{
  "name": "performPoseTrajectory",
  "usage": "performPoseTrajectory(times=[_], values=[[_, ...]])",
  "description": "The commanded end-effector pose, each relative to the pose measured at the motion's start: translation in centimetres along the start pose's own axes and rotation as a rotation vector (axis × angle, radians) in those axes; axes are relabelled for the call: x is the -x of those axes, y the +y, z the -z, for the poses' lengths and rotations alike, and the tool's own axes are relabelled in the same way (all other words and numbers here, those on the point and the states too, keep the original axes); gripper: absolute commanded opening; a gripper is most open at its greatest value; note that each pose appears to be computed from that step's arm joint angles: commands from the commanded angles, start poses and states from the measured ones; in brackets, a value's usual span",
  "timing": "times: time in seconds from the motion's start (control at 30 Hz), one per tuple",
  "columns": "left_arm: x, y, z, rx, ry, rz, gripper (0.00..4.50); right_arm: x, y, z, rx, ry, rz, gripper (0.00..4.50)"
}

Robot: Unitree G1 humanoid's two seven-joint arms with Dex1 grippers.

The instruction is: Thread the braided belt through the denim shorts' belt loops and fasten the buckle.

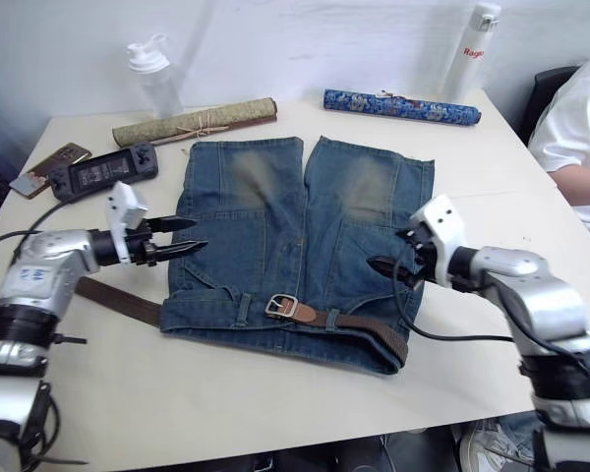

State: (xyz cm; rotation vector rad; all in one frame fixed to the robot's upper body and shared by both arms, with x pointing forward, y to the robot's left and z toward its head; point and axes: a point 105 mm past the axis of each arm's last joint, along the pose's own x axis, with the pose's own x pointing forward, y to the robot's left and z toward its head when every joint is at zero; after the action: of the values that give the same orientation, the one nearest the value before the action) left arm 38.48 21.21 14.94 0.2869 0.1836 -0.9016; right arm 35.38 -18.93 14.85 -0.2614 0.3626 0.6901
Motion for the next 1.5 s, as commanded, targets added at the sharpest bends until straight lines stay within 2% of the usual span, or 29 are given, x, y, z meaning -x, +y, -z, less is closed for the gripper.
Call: performPoseTrajectory(times=[0.03, 0.13, 0.2, 0.27, 0.37, 0.43, 0.47, 0.5, 0.63, 0.77, 0.9, 1.0, 1.07, 1.1, 1.23, 1.27, 1.3, 1.33, 1.4, 1.43, 1.5], values=[[-1.4, 0.4, 2.3, -0.077, 0.148, 0.001, 3.25, -1.0, -2.0, 1.7, -0.053, 0.11, 0.055, 4.5], [-2.1, 0.1, 4.5, -0.103, 0.263, 0.021, 3.25, -1.5, -2.0, 2.9, -0.09, 0.188, 0.024, 4.5], [-2.2, -0.3, 5.2, -0.097, 0.293, 0.057, 2.72, -1.8, -2.0, 3.3, -0.097, 0.216, 0.004, 3.98], [-2.1, -0.5, 5.4, -0.104, 0.3, 0.078, 2.03, -2.0, -1.7, 3.5, -0.088, 0.235, -0.019, 3.26], [-1.8, -0.5, 5.7, -0.102, 0.307, 0.08, 0.71, -2.2, -1.5, 3.8, -0.061, 0.258, -0.032, 1.82], [-1.4, -0.2, 6.0, -0.093, 0.311, 0.061, 0.01, -2.7, -1.6, 3.8, -0.048, 0.26, -0.024, 0.87], [-1.1, -0.1, 6.1, -0.082, 0.311, 0.053, 0.0, -3.0, -1.8, 3.8, -0.035, 0.261, -0.011, 0.38], [-0.7, 0.1, 6.3, -0.079, 0.316, 0.043, 0.0, -3.3, -2.0, 3.8, -0.013, 0.262, 0.005, 0.07], [0.5, 0.5, 7.3, -0.045, 0.329, -0.003, 0.0, -5.0, -3.3, 2.9, 0.039, 0.228, 0.091, 0.07], [0.9, 0.8, 8.1, -0.07, 0.354, -0.047, 0.0, -6.0, -3.7, 2.7, 0.035, 0.21, 0.111, 0.07], [0.4, 1.9, 6.6, -0.045, 0.265, -0.137, 0.0, -6.3, -3.4, 2.6, 0.01, 0.194, 0.098, 0.07], [0.4, 1.9, 6.0, -0.058, 0.239, -0.136, 0.0, -6.0, -3.4, 2.3, -0.02, 0.171, 0.09, 0.07], [0.4, 1.9, 5.7, -0.059, 0.223, -0.13, 0.67, -5.7, -3.5, 2.1, -0.03, 0.158, 0.099, 0.0], [0.4, 1.8, 5.6, -0.063, 0.213, -0.123, 0.92, -5.6, -3.6, 1.9, -0.038, 0.149, 0.104, 0.0], [0.4, 1.8, 4.5, -0.043, 0.141, -0.128, 2.68, -4.6, -3.6, 0.7, -0.087, 0.098, 0.1, 1.57], [0.4, 1.9, 3.5, -0.029, 0.09, -0.124, 3.13, -4.1, -3.4, -0.1, -0.107, 0.066, 0.087, 2.13], [0.5, 1.9, 2.9, -0.02, 0.056, -0.12, 3.14, -3.7, -3.3, -0.7, -0.12, 0.044, 0.079, 2.76], [0.9, 2.1, 1.8, -0.017, 0.01, -0.128, 3.14, -3.0, -3.2, -1.5, -0.126, 0.013, 0.069, 3.05], [1.6, 2.1, -0.3, -0.014, -0.072, -0.136, 3.14, -1.6, -2.6, -3.2, -0.149, -0.046, 0.046, 4.09], [2.2, 1.9, -1.8, -0.009, -0.132, -0.134, 3.14, -0.6, -2.1, -4.1, -0.157, -0.081, 0.026, 4.43], [3.3, 1.2, -3.9, 0.008, -0.215, -0.127, 3.14, 0.7, -1.0, -5.3, -0.161, -0.126, -0.011, 4.43]])
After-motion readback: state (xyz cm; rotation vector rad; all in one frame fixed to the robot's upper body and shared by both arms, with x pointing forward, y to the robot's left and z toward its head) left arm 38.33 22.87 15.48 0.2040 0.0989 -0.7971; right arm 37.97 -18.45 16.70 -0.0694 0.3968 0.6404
